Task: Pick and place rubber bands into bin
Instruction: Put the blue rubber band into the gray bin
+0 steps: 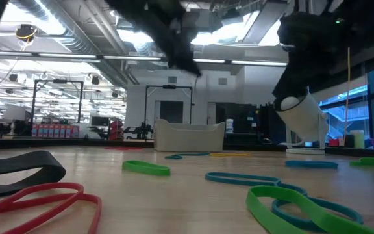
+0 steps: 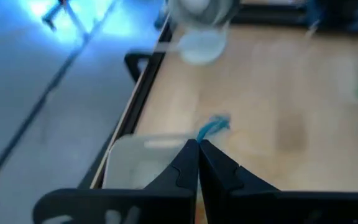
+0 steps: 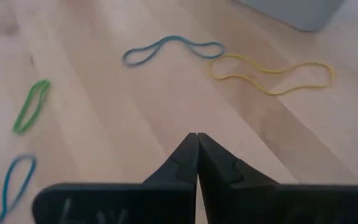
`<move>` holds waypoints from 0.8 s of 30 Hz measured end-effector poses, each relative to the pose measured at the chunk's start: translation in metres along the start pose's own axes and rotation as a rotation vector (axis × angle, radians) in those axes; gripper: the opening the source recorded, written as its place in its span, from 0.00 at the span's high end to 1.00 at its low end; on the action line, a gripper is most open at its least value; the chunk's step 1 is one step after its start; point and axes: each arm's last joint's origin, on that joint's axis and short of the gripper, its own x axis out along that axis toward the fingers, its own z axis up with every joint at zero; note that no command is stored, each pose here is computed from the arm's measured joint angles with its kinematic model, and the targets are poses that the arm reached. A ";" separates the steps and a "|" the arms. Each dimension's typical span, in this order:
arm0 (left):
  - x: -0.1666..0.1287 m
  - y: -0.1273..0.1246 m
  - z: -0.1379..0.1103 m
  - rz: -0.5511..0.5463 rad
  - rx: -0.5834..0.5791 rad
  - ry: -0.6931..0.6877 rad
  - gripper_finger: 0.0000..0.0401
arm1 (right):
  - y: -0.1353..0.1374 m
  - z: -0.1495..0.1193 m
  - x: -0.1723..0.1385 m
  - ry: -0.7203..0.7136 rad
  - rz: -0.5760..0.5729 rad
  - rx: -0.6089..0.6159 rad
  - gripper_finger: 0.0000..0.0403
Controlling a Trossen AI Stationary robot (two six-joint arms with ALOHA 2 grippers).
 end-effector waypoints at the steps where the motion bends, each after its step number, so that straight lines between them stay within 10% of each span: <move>1: 0.010 0.010 -0.007 -0.009 -0.010 0.018 1.00 | -0.001 0.001 0.001 -0.002 -0.007 0.027 0.97; 14: 0.109 0.046 -0.100 -0.075 0.005 0.321 0.95 | -0.007 0.006 0.004 -0.016 -0.034 0.204 0.97; 24: 0.101 0.050 -0.083 -0.071 -0.020 0.380 0.66 | -0.009 0.007 0.005 -0.019 -0.046 0.214 0.97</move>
